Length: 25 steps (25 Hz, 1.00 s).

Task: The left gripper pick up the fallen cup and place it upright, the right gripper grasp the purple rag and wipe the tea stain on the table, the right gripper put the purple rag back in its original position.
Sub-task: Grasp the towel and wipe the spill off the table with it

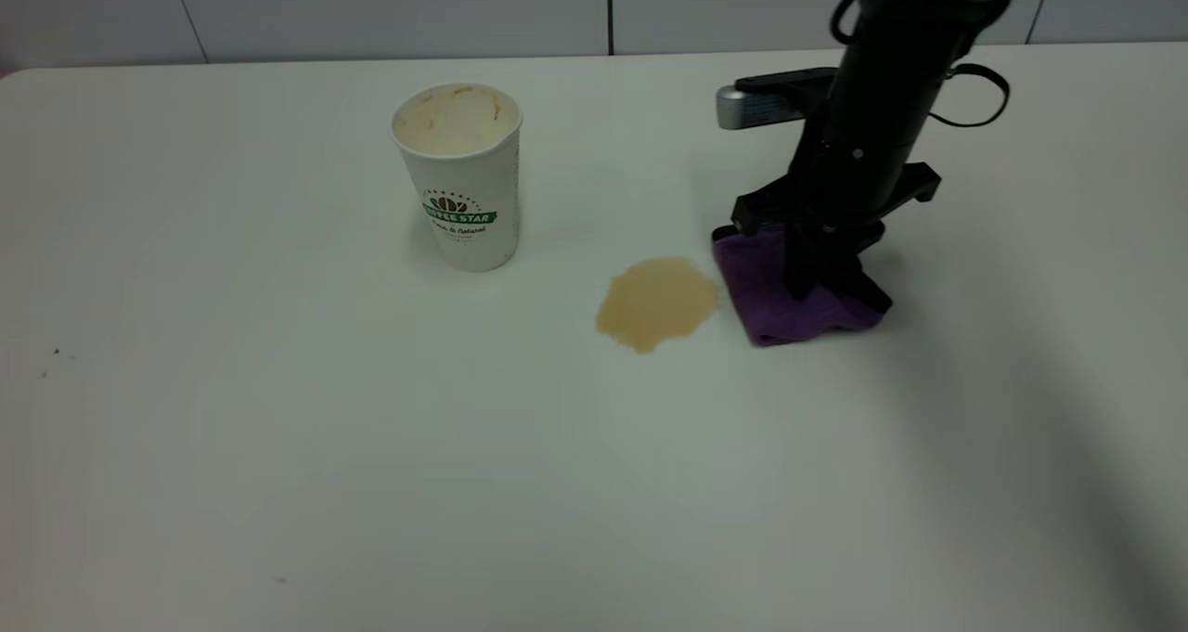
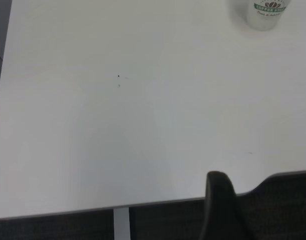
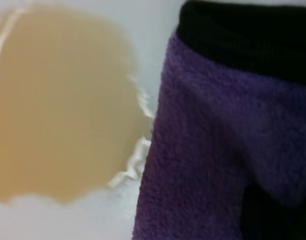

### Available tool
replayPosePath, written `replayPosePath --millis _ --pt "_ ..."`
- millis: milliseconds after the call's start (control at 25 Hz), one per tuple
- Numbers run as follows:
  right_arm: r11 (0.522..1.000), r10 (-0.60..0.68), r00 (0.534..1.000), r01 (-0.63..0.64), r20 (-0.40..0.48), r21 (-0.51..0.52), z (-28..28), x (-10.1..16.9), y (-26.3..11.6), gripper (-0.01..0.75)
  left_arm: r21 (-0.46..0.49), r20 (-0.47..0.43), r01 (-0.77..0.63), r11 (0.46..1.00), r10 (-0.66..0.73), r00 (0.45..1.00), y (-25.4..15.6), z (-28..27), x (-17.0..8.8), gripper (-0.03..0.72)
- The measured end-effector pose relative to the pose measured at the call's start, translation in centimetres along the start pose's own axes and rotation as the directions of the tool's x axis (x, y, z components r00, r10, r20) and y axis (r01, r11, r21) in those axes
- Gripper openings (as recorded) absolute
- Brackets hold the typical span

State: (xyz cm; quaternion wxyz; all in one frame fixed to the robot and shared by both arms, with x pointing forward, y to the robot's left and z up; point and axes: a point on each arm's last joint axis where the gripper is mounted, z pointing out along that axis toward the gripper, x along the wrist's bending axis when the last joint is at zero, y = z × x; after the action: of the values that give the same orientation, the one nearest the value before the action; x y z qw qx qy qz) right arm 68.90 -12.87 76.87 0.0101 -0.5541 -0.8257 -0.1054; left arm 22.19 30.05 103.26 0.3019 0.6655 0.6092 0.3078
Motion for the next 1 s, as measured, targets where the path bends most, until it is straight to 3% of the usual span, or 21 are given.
replayPosePath --millis 480,1000 --pt "0.994 -0.102 0.993 0.099 -0.062 -0.044 1.1 6.0 3.0 0.042 0.000 0.000 0.001 1.000 -0.001 1.000 0.0 0.0 0.0 0.470" --pt "0.963 -0.229 0.962 0.245 -0.146 0.110 2.1 13.2 0.6 0.049 0.000 0.000 0.000 1.000 0.000 1.000 0.0 0.0 0.0 0.470"
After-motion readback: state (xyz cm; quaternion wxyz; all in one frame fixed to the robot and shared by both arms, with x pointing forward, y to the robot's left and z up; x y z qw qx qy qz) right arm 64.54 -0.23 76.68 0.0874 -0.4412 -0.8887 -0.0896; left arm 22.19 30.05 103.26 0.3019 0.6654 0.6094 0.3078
